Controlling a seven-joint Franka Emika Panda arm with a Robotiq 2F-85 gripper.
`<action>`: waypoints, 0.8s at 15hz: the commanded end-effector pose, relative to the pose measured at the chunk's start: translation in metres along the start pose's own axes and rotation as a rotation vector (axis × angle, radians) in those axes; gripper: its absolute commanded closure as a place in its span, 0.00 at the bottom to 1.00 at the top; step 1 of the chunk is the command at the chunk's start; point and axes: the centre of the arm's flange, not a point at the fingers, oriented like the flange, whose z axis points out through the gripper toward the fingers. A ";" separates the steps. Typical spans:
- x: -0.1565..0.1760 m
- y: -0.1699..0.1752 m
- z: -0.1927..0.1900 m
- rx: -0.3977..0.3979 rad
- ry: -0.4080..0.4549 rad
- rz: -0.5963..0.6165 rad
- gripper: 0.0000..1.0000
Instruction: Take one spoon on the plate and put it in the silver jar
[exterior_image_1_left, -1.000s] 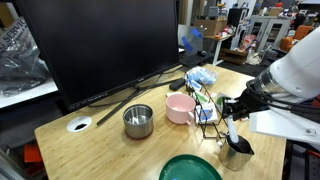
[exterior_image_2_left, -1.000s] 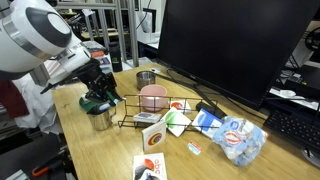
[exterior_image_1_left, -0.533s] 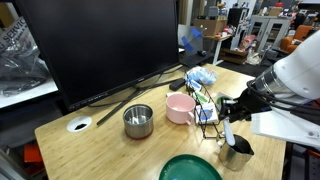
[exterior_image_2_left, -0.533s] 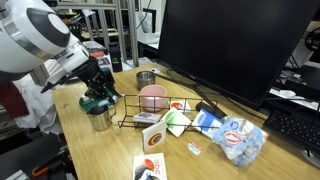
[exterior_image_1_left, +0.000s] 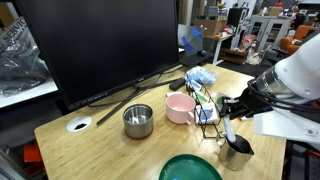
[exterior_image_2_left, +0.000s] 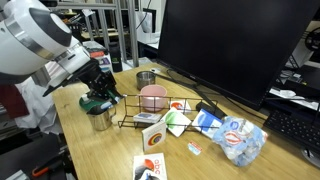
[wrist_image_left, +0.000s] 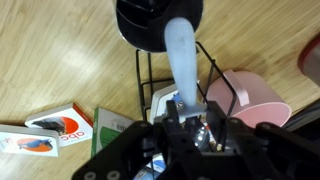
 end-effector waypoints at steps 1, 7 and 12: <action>-0.009 0.031 -0.013 0.017 0.009 -0.007 0.90; -0.013 0.033 -0.013 0.029 0.017 -0.037 0.90; -0.022 0.032 -0.017 0.038 -0.032 -0.078 0.90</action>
